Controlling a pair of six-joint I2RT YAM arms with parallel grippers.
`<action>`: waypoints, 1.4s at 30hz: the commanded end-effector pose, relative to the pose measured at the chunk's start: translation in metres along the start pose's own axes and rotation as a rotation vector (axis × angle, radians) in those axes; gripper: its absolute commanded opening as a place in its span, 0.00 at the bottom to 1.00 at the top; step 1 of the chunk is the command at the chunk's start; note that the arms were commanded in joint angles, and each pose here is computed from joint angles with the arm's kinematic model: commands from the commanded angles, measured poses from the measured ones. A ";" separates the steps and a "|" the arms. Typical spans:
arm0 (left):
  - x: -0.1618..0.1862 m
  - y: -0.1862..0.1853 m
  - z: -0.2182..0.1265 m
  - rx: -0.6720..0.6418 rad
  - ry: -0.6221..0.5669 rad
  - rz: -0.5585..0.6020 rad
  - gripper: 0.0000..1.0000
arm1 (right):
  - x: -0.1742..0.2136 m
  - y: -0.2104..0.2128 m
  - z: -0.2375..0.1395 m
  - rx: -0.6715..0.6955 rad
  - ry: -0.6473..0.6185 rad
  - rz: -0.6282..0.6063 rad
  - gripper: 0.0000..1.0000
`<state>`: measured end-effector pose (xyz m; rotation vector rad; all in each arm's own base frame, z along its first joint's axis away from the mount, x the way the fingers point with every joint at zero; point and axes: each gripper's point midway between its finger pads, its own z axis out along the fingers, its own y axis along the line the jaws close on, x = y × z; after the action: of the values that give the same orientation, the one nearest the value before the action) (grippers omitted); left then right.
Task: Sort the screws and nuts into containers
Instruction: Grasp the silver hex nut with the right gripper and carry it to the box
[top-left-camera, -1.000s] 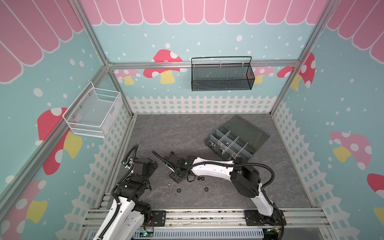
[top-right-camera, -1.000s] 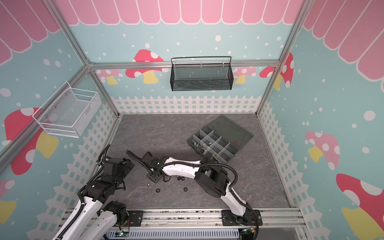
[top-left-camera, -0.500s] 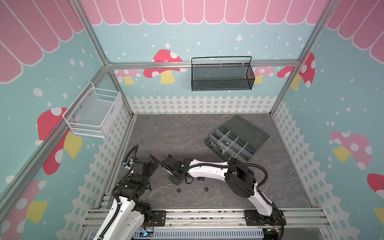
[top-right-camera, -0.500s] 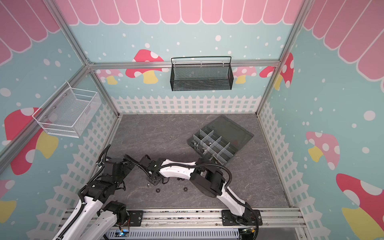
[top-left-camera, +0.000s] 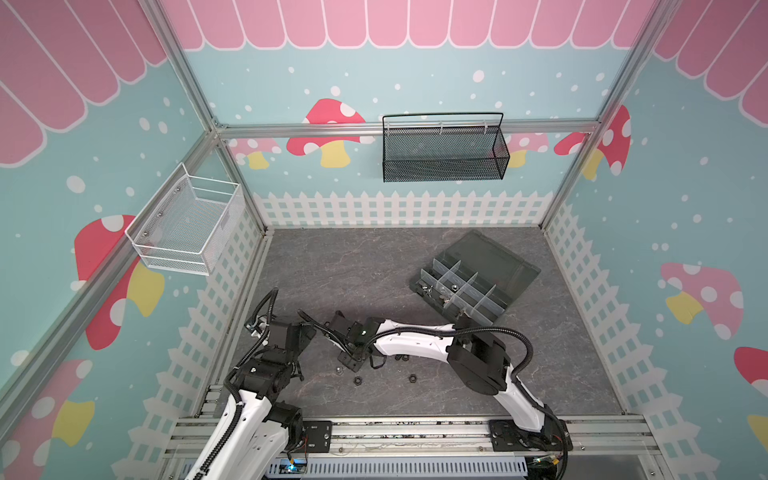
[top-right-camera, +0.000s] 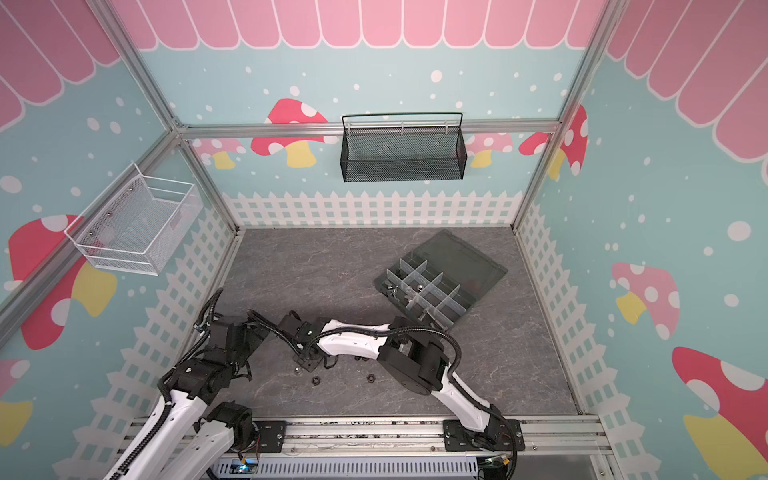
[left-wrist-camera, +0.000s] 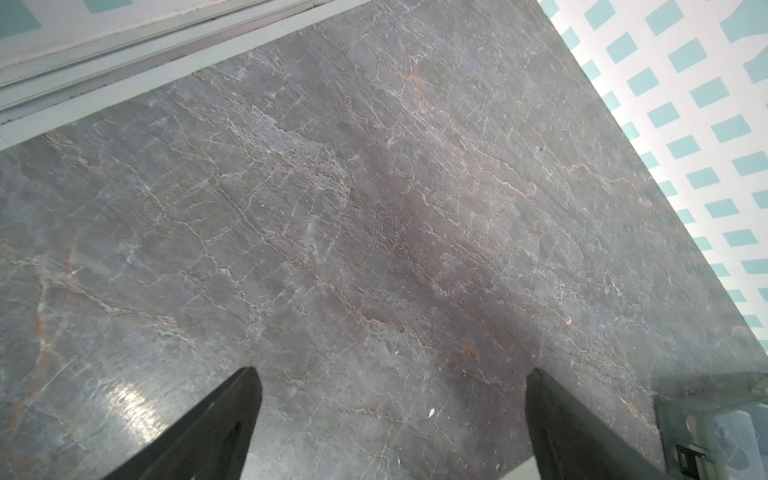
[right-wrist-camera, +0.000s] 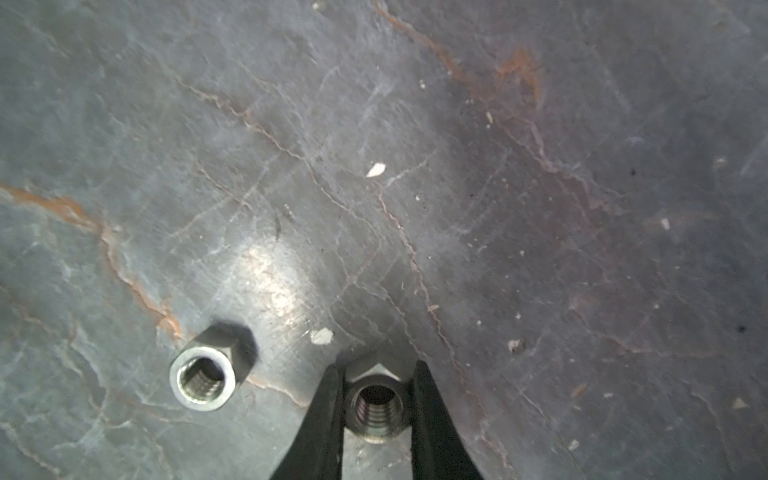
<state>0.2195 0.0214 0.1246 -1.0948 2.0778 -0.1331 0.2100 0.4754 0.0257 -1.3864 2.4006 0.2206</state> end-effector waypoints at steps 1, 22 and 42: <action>0.004 0.007 0.003 -0.023 0.007 -0.010 1.00 | 0.007 0.000 -0.001 0.026 0.023 -0.007 0.10; 0.010 0.012 0.007 -0.031 0.024 0.013 1.00 | -0.002 -0.095 -0.085 0.217 -0.166 0.260 0.00; 0.015 0.002 0.014 -0.020 0.069 0.051 1.00 | 0.106 -0.296 -0.154 0.329 -0.237 0.843 0.00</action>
<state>0.2191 0.0141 0.1024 -1.0652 2.1827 -0.1195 0.3795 0.2034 0.1369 -0.2136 2.5148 0.1254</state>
